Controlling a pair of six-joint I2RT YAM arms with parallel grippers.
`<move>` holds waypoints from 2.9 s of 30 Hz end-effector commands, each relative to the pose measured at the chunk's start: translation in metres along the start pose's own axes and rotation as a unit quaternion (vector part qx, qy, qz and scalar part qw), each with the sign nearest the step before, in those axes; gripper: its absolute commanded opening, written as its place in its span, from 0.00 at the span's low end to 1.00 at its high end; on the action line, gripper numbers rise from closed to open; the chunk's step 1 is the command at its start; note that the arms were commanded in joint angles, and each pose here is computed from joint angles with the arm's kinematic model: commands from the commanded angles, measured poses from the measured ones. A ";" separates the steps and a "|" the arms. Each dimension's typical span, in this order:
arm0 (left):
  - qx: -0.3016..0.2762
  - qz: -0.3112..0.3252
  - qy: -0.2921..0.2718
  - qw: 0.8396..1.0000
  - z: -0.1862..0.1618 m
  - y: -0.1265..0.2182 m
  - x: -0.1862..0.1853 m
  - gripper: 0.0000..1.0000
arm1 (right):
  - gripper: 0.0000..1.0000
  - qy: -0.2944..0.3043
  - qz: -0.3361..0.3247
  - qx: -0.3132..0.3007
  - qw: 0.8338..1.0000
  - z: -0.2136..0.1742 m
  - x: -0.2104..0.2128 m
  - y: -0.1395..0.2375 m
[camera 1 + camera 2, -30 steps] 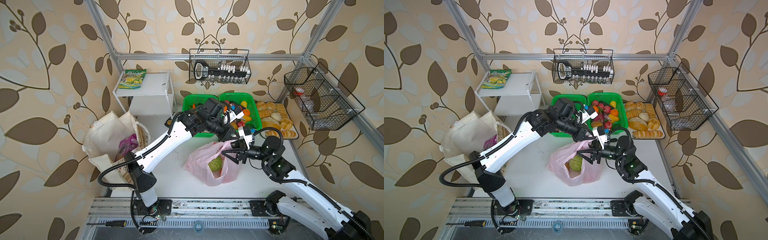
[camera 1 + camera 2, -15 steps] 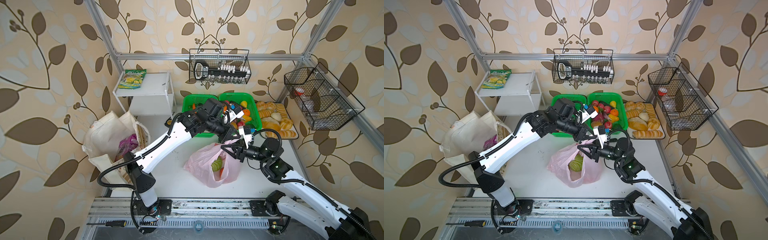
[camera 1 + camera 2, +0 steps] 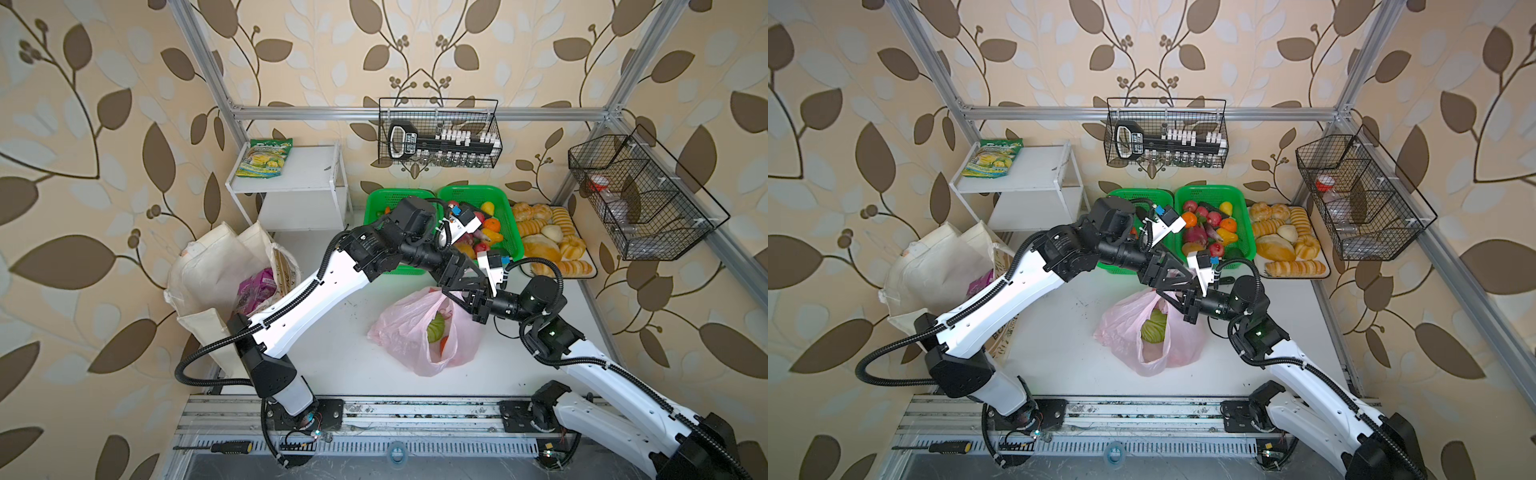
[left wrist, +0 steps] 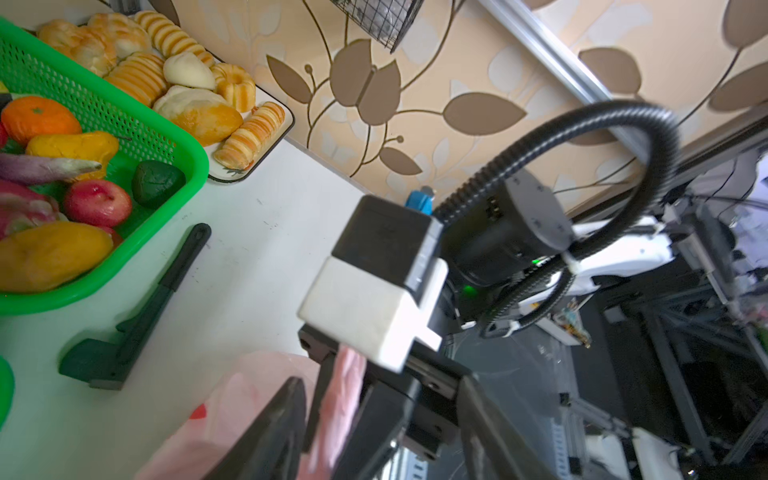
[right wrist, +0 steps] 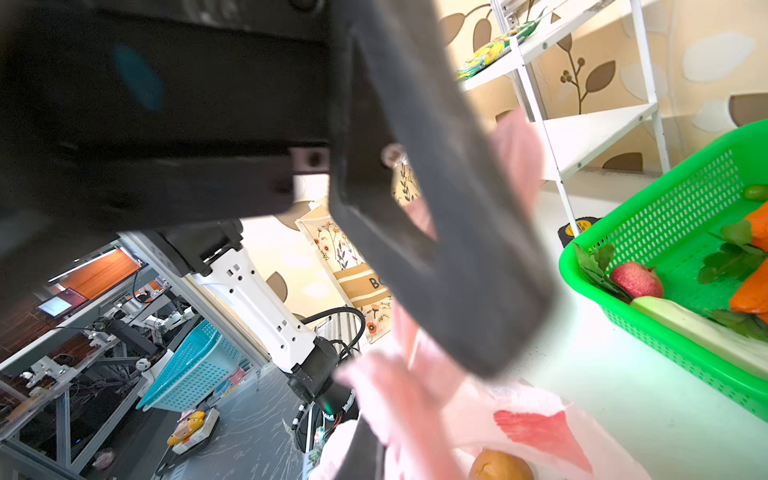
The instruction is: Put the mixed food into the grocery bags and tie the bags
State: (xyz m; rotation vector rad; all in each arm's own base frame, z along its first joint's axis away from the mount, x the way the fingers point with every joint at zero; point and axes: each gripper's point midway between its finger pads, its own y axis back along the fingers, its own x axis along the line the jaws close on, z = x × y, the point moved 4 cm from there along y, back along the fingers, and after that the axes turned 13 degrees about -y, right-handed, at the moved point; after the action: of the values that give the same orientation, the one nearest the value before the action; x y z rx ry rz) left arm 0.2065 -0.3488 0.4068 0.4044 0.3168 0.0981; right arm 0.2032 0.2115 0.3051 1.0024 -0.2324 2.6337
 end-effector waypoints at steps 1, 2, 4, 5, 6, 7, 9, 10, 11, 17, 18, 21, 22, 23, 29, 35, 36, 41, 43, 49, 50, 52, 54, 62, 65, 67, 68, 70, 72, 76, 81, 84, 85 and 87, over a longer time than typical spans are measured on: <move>-0.062 0.026 -0.052 0.996 0.020 0.034 -0.018 0.69 | 0.08 -0.001 0.006 -0.003 1.000 0.000 -0.001 0.000; -0.078 0.047 -0.066 0.994 0.022 0.044 -0.019 0.73 | 0.08 0.000 0.010 0.000 1.000 -0.001 -0.001 0.000; -0.091 0.110 -0.059 0.988 0.021 0.054 -0.004 0.81 | 0.08 0.002 0.019 0.004 1.000 -0.001 0.002 -0.001; -0.095 0.140 -0.040 0.985 0.020 0.059 0.008 0.82 | 0.08 0.001 0.022 0.008 1.000 -0.003 0.001 -0.001; -0.097 0.158 -0.018 0.983 0.019 0.063 0.020 0.83 | 0.08 0.004 0.027 0.010 1.000 -0.002 0.004 -0.002; -0.099 0.166 0.009 0.981 0.017 0.066 0.032 0.85 | 0.08 0.007 0.032 0.013 0.999 -0.002 0.005 -0.002; -0.100 0.141 0.035 0.984 0.015 0.065 0.041 0.88 | 0.08 0.009 0.035 0.016 0.999 -0.003 0.007 -0.002; -0.095 0.120 0.042 0.987 0.012 0.061 0.042 0.88 | 0.08 0.009 0.035 0.018 0.999 -0.003 0.007 -0.002; -0.086 0.095 0.045 0.991 0.010 0.055 0.040 0.89 | 0.09 0.010 0.033 0.017 0.999 -0.003 0.007 -0.001; -0.044 -0.006 0.083 0.996 -0.008 0.025 0.037 0.86 | 0.10 0.009 0.030 0.017 0.999 -0.004 0.007 -0.001; -0.047 -0.008 0.087 0.995 -0.008 0.024 0.038 0.81 | 0.10 0.007 0.030 0.018 0.999 -0.004 0.006 -0.001; -0.053 0.017 0.117 0.992 -0.012 0.021 0.048 0.42 | 0.12 0.002 0.020 0.015 1.000 -0.004 0.003 -0.001; -0.055 0.037 0.128 0.990 -0.014 0.023 0.053 0.27 | 0.13 0.000 0.014 0.011 1.000 -0.003 0.001 -0.001; -0.059 0.057 0.139 0.987 -0.016 0.025 0.058 0.13 | 0.13 -0.004 0.004 0.006 1.000 -0.002 -0.002 0.000; -0.116 0.135 0.211 0.961 -0.036 0.045 0.077 0.00 | 0.14 -0.042 -0.039 -0.024 0.998 0.013 -0.014 0.002; -0.118 0.136 0.206 0.962 -0.040 0.055 0.068 0.00 | 0.07 -0.067 -0.031 -0.029 0.997 0.020 -0.013 -0.003; -0.117 0.129 0.203 0.964 -0.039 0.055 0.065 0.00 | 0.06 -0.071 -0.033 -0.028 0.997 0.020 -0.014 -0.004; -0.098 0.087 0.193 0.972 -0.043 0.050 0.056 0.17 | 0.00 -0.073 -0.028 -0.018 0.997 0.017 -0.014 -0.007; -0.088 0.095 0.179 0.975 -0.045 0.052 0.054 0.54 | 0.00 -0.070 -0.023 -0.016 0.997 0.017 -0.011 -0.008; -0.104 0.182 0.016 0.978 -0.031 0.088 0.045 0.99 | 0.00 -0.070 -0.021 -0.007 0.997 0.014 -0.011 -0.009; -0.113 0.193 -0.025 0.974 -0.029 0.095 0.041 0.99 | 0.00 -0.072 -0.021 -0.005 0.997 0.013 -0.012 -0.009; -0.125 0.201 -0.123 0.964 -0.028 0.102 0.032 0.99 | 0.00 -0.072 -0.021 -0.004 0.997 0.013 -0.012 -0.010; -0.127 0.190 -0.210 0.951 -0.032 0.103 0.022 0.99 | 0.00 -0.072 -0.020 -0.002 0.997 0.013 -0.012 -0.010; -0.009 0.011 -0.369 0.929 -0.055 0.068 -0.009 0.99 | 0.00 -0.067 -0.003 0.017 0.998 0.013 -0.008 -0.014; 0.041 0.003 -0.386 0.922 -0.067 0.050 0.000 0.99 | 0.00 -0.063 0.000 0.025 0.998 0.011 -0.006 -0.014; 0.054 -0.004 -0.387 0.921 -0.071 0.043 0.006 0.99 | 0.00 -0.062 0.002 0.026 0.998 0.011 -0.005 -0.014; 0.062 -0.007 -0.385 0.921 -0.072 0.039 0.009 0.99 | 0.00 -0.063 0.003 0.027 0.998 0.011 -0.005 -0.014; 0.080 -0.001 -0.382 0.921 -0.073 0.034 0.017 0.99 | 0.00 -0.061 0.008 0.030 0.998 0.011 -0.003 -0.014; 0.097 0.004 -0.378 0.921 -0.072 0.032 0.022 0.99 | 0.00 -0.058 0.010 0.030 0.998 0.011 -0.002 -0.014; 0.150 -0.009 -0.353 0.924 -0.088 0.021 0.035 0.99 | 0.00 -0.056 0.011 0.029 0.998 0.012 -0.001 -0.013; 0.150 0.036 -0.360 0.920 -0.092 0.024 0.044 0.97 | 0.00 -0.053 0.010 0.028 0.998 0.011 0.000 -0.012; 0.148 0.041 -0.355 0.922 -0.093 0.023 0.045 0.88 | 0.00 -0.054 0.014 0.029 0.998 0.011 0.001 -0.012; 0.152 0.039 -0.350 0.923 -0.094 0.023 0.045 0.85 | 0.00 -0.053 0.015 0.028 0.998 0.012 0.002 -0.012; 0.161 0.038 -0.342 0.925 -0.096 0.022 0.047 0.81 | 0.00 -0.053 0.017 0.026 0.998 0.013 0.003 -0.012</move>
State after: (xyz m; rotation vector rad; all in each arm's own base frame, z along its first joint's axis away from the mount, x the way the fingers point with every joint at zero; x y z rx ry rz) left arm 0.2232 -0.2894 0.3088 0.7517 -0.3657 -0.0420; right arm 0.2187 0.2186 0.2968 1.2260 -0.1710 2.5624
